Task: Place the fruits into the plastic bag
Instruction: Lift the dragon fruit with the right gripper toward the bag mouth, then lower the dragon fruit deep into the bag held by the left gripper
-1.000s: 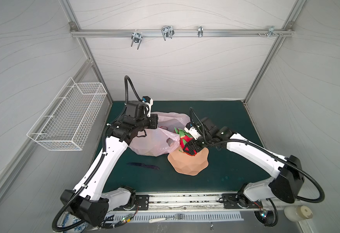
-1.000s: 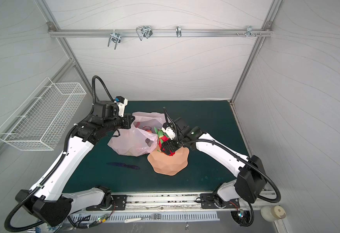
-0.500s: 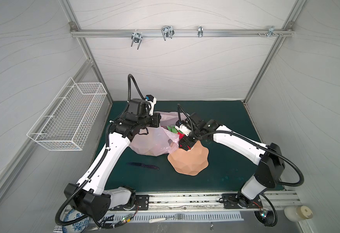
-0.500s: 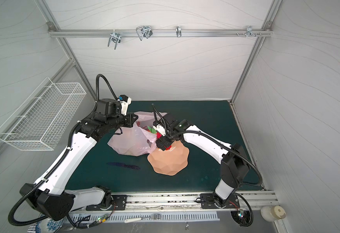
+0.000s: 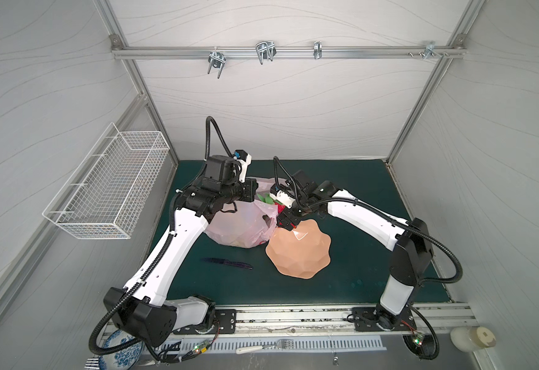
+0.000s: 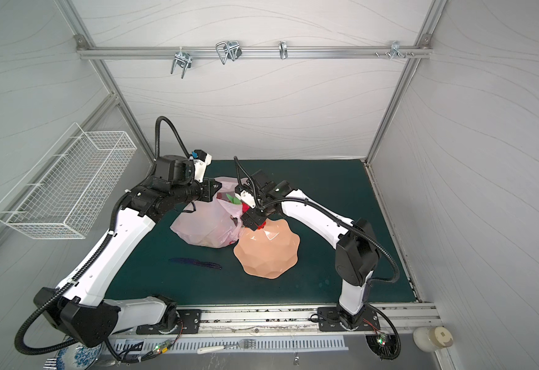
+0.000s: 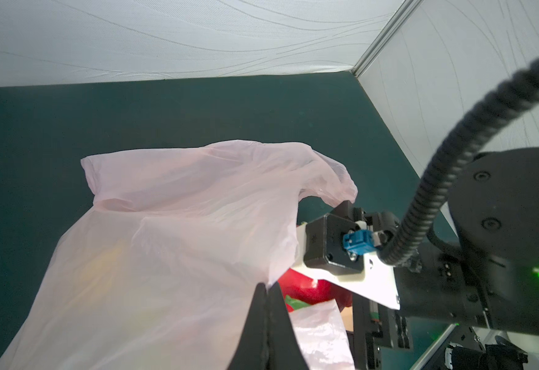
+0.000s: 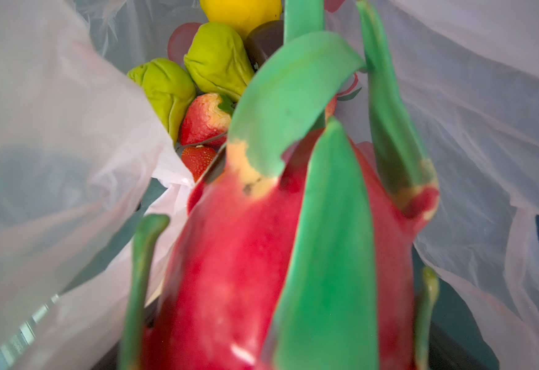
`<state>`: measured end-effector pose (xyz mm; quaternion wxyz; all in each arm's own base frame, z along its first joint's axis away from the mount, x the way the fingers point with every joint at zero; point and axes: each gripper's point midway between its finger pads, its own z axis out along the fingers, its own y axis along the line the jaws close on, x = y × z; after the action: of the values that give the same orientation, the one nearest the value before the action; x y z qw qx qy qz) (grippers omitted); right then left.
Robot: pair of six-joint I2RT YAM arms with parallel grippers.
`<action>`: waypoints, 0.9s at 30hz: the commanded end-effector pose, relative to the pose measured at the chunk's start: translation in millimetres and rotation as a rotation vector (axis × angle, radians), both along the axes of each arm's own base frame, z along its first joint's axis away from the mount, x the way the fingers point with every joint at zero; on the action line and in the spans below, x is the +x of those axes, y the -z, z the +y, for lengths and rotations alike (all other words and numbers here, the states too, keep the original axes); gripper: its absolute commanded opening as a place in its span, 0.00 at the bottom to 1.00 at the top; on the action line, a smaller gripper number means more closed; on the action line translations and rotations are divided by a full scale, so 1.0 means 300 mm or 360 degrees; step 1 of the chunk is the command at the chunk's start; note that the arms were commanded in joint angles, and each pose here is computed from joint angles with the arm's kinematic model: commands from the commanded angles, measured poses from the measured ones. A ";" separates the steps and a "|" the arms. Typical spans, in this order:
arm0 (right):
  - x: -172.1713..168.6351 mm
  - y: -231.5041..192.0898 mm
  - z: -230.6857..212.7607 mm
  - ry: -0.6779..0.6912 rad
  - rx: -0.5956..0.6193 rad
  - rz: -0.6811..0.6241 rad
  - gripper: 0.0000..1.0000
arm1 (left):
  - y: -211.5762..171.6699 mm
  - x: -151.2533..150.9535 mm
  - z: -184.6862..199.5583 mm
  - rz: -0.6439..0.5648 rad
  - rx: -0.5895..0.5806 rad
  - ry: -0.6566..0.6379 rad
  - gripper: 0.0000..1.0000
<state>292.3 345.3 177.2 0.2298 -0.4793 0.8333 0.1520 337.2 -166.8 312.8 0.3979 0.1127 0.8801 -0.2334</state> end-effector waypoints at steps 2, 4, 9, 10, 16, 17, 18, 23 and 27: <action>0.053 -0.035 -0.024 -0.0001 0.0034 -0.0032 0.30 | -0.092 0.023 -0.012 -0.0157 -0.0008 0.0025 0.00; 0.071 -0.034 -0.038 0.0023 0.0036 -0.0030 0.30 | -0.088 0.023 -0.013 -0.0152 -0.0010 0.0027 0.00; 0.109 -0.043 -0.049 0.0090 0.0089 0.0004 0.30 | -0.085 0.019 -0.025 -0.0152 -0.0025 0.0054 0.00; 0.114 -0.046 -0.044 0.0095 0.0103 0.0014 0.30 | -0.086 0.015 -0.031 -0.0154 -0.0029 0.0067 0.00; 0.137 -0.056 -0.006 0.0129 0.0167 0.0077 0.30 | -0.072 0.006 -0.070 -0.0159 0.0005 0.0136 0.00; 0.142 -0.063 0.000 0.0147 0.0191 0.0095 0.30 | -0.068 0.005 -0.074 -0.0155 0.0008 0.0144 0.00; 0.147 -0.066 0.005 0.0154 0.0207 0.0104 0.30 | -0.064 0.004 -0.077 -0.0150 0.0012 0.0147 0.00; 0.164 -0.083 0.006 0.0183 0.0246 0.0120 0.30 | -0.050 0.009 -0.065 -0.0154 0.0060 0.0119 0.00; 0.191 -0.075 -0.037 0.0233 0.0229 0.0128 0.30 | -0.053 0.008 -0.059 -0.0166 0.0078 0.0116 0.00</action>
<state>338.9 336.1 183.5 0.2221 -0.4006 0.8662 0.1995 334.0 -183.0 308.7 0.3982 0.1539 0.8758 -0.2253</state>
